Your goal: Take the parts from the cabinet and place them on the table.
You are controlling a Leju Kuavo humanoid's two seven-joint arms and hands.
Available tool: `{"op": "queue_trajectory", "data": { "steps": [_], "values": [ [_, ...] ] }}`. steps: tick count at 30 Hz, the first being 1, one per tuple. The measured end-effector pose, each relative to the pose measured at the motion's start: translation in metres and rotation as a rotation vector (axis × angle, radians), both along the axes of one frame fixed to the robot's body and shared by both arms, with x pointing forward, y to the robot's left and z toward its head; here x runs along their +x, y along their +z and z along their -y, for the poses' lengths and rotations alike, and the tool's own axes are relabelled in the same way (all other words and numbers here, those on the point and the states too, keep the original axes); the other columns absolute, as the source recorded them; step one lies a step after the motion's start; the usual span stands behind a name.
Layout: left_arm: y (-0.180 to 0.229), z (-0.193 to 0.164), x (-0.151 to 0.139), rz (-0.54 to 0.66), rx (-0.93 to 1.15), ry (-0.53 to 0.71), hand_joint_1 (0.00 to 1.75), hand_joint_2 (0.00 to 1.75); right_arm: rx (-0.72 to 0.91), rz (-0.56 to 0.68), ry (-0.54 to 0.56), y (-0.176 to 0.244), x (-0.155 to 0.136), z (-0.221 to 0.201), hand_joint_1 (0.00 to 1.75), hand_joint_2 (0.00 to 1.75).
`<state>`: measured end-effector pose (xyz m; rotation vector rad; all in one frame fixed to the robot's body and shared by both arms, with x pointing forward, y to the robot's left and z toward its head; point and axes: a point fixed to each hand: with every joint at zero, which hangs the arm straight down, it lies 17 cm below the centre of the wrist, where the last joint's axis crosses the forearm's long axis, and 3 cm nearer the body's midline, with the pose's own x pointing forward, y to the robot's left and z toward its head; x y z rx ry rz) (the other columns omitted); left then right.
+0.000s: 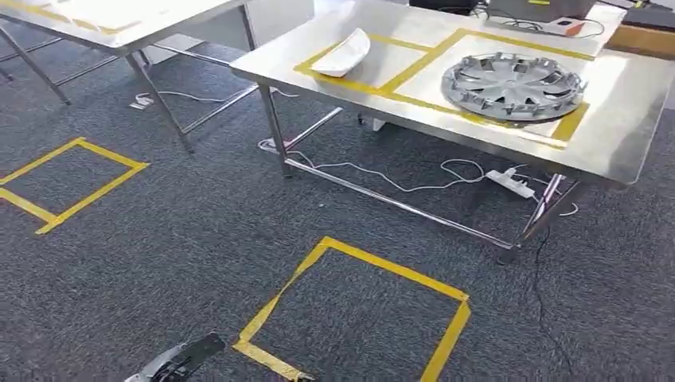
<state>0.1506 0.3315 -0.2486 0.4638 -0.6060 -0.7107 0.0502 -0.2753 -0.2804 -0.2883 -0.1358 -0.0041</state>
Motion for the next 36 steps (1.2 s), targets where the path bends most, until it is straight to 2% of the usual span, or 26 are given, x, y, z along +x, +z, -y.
{"op": "queue_trajectory", "data": {
  "steps": [5, 16, 36],
  "values": [
    [0.001, -0.001, 0.005, 0.007, 0.015, -0.006, 0.00, 0.00, 0.003, 0.000, 0.001, 0.000, 0.000, -0.001, 0.00, 0.00],
    [-0.004, 0.003, -0.010, -0.040, 0.031, -0.010, 0.00, 0.00, 0.004, -0.010, -0.009, 0.000, -0.006, -0.002, 0.00, 0.00],
    [-0.006, 0.006, -0.011, -0.056, 0.044, -0.013, 0.00, 0.00, -0.003, -0.003, -0.022, 0.000, -0.003, -0.003, 0.00, 0.00]
  ]
}}
